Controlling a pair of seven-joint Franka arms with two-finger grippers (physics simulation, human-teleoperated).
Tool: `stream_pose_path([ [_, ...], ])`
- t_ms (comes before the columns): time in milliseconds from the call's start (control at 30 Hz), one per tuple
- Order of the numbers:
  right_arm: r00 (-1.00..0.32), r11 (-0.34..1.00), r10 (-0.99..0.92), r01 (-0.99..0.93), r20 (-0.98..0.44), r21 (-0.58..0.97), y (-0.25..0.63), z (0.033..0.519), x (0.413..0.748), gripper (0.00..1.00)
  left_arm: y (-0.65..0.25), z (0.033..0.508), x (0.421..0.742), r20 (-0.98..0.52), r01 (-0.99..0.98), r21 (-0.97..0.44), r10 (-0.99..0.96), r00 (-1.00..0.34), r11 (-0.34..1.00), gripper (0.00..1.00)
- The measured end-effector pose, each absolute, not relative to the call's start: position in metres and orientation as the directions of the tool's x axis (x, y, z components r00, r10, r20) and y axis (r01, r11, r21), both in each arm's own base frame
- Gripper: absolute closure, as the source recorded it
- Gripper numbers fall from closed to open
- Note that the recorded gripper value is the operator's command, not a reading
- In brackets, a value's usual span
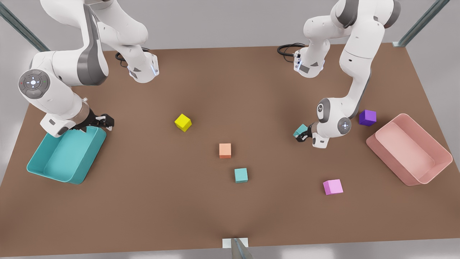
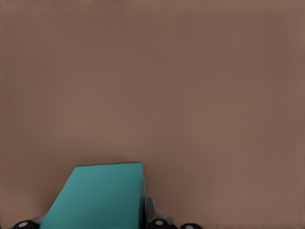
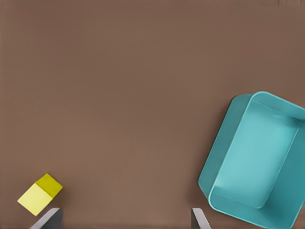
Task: Stack the two blue cubes on top of each other
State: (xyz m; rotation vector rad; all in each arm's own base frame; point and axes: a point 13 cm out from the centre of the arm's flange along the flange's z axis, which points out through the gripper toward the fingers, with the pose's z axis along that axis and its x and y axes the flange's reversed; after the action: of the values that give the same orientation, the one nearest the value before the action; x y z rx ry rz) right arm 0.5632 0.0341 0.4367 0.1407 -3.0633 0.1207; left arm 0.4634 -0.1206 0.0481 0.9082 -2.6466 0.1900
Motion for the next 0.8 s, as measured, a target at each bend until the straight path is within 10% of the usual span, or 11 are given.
stream_pose_path([
  [333,-0.986,0.986,-0.141,-0.148,0.087,-0.074,0.037,0.434,0.563,0.00,-0.368,0.224,0.588,0.140,-0.229,-0.223,-0.201,-0.969,0.948,0.31],
  [800,-0.981,0.981,-0.173,-0.180,0.094,-0.075,0.039,0.434,0.563,0.00,-0.459,0.163,0.636,0.115,-0.208,-0.116,-0.195,-0.974,0.971,0.31],
])
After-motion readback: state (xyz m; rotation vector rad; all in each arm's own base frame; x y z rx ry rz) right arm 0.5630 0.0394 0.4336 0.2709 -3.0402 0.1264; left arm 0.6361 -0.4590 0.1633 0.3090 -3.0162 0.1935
